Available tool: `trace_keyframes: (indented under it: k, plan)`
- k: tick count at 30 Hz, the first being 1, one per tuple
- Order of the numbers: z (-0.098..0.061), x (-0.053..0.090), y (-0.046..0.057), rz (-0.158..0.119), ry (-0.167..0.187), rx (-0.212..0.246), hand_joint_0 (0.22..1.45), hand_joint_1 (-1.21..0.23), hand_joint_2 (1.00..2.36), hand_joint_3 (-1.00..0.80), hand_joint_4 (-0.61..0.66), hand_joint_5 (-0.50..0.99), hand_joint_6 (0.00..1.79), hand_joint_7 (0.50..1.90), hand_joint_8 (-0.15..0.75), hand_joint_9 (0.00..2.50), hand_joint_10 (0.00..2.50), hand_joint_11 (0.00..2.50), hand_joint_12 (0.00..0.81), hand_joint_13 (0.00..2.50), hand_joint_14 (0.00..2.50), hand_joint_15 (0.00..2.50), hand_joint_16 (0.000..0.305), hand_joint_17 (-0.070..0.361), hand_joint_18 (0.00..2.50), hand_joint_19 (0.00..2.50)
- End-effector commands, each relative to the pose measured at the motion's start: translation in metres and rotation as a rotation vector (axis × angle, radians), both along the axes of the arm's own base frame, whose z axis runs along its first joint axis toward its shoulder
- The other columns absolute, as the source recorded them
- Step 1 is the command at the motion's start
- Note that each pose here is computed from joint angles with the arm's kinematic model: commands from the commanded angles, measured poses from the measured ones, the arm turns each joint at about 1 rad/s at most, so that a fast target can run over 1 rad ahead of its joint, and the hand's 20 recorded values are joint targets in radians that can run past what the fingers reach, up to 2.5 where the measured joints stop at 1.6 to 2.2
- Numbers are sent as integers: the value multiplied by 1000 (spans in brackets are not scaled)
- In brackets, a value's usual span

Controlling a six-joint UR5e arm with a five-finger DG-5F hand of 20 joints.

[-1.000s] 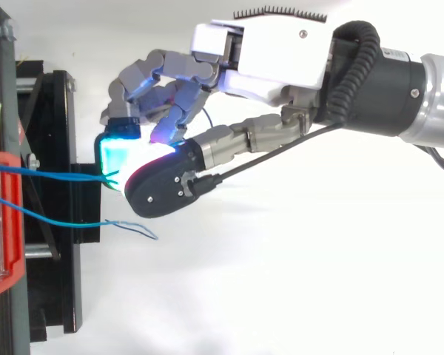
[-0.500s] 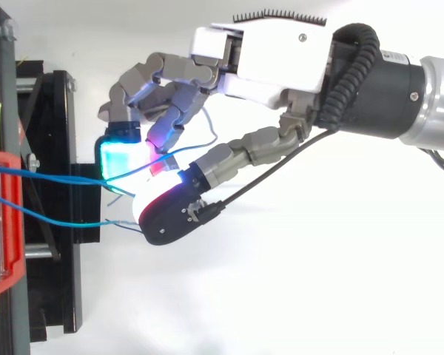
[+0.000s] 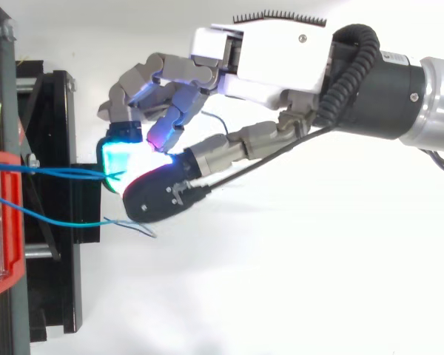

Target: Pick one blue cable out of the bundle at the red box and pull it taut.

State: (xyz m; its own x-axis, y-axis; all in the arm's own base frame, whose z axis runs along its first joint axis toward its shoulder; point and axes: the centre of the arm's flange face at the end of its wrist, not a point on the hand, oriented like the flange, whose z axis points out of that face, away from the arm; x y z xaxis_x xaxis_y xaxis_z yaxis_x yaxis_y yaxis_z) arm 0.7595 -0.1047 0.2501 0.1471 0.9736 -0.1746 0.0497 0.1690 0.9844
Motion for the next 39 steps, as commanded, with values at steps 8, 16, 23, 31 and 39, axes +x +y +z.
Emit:
trace_keyframes:
  k: [8, 16, 23, 31, 39]
  plan:
    - [0, 0, 1, 1, 0, 0, 577, -444, 1012, -275, 139, -95, 824, 967, 412, 1091, 13, 1192, 450, 374, 4, 104, 57, 128, 331, 401]
    - [0, 0, -1, -1, -1, -3, 561, -689, 1011, -213, 175, -124, 865, 1037, 436, 1099, 7, 1273, 476, 412, 4, 103, 61, 138, 399, 353]
    - [-1, 0, 1, 1, 1, -3, 600, -814, 1016, -195, 165, -133, 897, 1050, 406, 1080, 8, 1341, 457, 432, 5, 129, 57, 128, 412, 327]
    - [1, 1, 0, -1, -5, -4, 646, -879, 1016, -235, 109, -138, 903, 1087, 385, 1053, 9, 1346, 451, 450, 6, 146, 55, 123, 423, 303]
    - [-1, 0, 2, 1, 0, -5, 608, -797, 1012, -332, 172, -139, 911, 1013, 395, 1062, 8, 1326, 449, 450, 6, 150, 55, 124, 415, 328]
